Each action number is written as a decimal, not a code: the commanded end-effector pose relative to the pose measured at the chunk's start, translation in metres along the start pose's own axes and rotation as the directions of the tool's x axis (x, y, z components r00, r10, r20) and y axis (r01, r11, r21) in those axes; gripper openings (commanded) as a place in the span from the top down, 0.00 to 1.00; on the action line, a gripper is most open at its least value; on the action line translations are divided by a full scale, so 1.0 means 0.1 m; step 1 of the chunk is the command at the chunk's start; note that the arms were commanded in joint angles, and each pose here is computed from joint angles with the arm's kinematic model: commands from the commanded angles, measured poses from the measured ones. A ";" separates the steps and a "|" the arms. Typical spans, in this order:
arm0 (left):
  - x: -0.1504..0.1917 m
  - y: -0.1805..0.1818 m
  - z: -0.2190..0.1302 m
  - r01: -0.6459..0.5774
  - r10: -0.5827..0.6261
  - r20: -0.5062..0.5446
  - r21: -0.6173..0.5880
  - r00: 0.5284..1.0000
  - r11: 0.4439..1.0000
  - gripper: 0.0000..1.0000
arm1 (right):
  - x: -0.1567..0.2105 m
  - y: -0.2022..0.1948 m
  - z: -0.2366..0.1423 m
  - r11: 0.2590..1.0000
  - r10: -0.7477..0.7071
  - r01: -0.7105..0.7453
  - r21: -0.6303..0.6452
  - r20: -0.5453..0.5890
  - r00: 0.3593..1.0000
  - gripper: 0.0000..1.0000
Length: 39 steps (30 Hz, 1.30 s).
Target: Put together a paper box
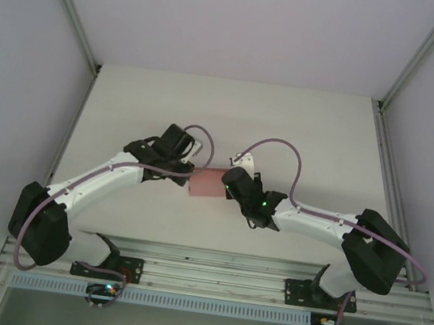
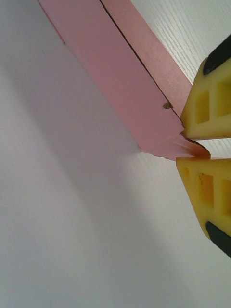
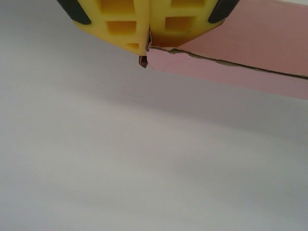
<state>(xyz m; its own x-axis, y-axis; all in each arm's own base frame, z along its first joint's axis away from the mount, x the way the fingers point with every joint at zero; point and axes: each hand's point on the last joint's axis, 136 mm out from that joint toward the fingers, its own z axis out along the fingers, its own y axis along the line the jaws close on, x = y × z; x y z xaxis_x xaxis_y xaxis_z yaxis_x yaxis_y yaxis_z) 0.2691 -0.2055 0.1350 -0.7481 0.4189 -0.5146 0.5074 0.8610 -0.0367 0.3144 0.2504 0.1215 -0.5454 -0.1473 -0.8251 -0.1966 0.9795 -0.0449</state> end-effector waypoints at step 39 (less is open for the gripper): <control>-0.04 0.04 -0.17 0.408 -0.395 -0.120 0.102 0.911 0.907 1.00 | 0.23 -0.01 -0.09 0.962 -0.211 0.218 0.166 -0.058 0.976 1.00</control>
<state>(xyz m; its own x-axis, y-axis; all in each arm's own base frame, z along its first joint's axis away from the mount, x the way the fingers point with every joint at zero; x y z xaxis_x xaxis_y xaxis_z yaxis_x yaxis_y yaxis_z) 0.2693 -0.1953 0.1413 -0.8960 0.1747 -0.4082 0.2917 0.9247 -0.2445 0.2999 0.2654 0.1240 -0.5123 -0.2576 -0.8193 -0.1980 0.9637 -0.1792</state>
